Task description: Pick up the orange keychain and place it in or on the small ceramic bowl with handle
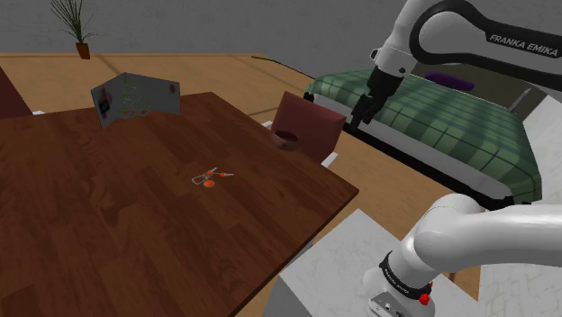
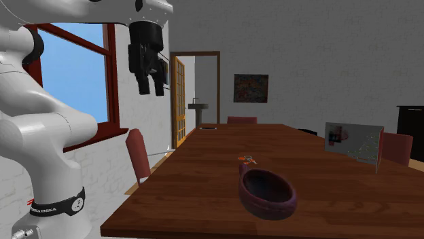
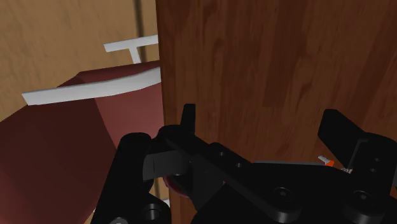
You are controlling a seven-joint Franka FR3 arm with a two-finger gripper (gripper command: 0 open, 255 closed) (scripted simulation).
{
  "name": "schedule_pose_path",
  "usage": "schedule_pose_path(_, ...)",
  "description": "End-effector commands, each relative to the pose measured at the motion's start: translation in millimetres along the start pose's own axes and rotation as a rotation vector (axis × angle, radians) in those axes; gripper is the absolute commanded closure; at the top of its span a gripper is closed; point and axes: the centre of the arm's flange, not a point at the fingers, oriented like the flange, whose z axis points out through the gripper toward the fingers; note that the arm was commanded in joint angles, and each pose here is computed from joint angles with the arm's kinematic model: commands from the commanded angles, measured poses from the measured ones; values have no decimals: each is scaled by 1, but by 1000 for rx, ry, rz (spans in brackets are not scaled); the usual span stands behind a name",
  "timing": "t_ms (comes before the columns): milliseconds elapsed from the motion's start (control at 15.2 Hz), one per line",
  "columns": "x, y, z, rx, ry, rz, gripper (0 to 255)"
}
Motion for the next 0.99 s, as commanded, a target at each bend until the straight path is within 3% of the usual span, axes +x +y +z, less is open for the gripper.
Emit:
schedule_pose_path(0,0,0,0,0,0,0,0)
schedule_pose_path(924,91,-136,93,-9,-34,96,0)
